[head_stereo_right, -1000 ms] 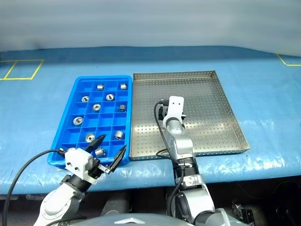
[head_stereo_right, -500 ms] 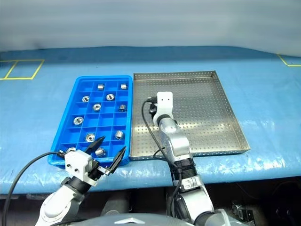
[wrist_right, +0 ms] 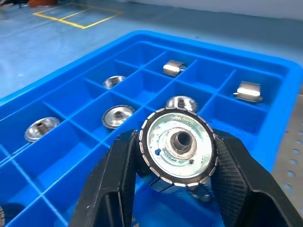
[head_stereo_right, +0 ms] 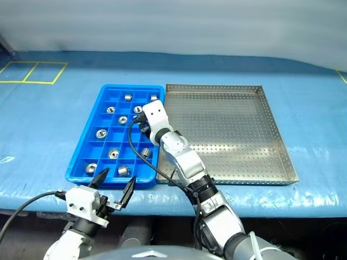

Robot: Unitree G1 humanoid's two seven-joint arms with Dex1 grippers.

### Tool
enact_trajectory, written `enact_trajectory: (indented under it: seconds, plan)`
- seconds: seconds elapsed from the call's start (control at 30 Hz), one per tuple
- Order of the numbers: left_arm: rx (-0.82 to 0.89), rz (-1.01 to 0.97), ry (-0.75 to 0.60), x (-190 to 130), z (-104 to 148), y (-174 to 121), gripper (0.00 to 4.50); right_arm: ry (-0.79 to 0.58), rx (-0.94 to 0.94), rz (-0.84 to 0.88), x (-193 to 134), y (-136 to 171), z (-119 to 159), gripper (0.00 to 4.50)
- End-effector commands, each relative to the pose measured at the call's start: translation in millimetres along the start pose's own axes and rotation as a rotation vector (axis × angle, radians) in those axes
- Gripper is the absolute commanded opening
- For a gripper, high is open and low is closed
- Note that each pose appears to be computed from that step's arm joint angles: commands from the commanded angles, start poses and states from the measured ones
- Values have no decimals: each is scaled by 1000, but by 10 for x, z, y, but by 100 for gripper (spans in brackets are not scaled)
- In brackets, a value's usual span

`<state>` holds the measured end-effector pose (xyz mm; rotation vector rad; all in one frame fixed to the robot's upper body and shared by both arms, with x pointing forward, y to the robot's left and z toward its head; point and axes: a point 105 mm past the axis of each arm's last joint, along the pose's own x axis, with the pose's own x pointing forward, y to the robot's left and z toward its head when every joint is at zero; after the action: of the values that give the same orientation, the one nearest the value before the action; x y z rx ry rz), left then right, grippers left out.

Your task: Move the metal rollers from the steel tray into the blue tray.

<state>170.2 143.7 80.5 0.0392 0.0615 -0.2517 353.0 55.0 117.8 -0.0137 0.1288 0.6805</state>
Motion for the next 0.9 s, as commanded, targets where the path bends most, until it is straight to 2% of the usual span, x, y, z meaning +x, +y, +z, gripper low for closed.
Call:
enact_trajectory:
  seconds: [0.03,0.27,0.53,0.8,0.9]
  plan:
    - [18,16,-67,-28,170,-18,450,-94,59,124,105,397,331,183]
    - [17,25,-71,-36,179,-29,450,-6,78,214,155,545,110,183]
    - [18,22,-81,-23,197,-28,450,50,83,344,117,760,-12,183]
    - [20,21,-77,-21,197,-15,450,50,111,274,190,632,-33,444]
    - [23,15,-74,-25,195,-12,450,35,121,245,202,554,-7,448]
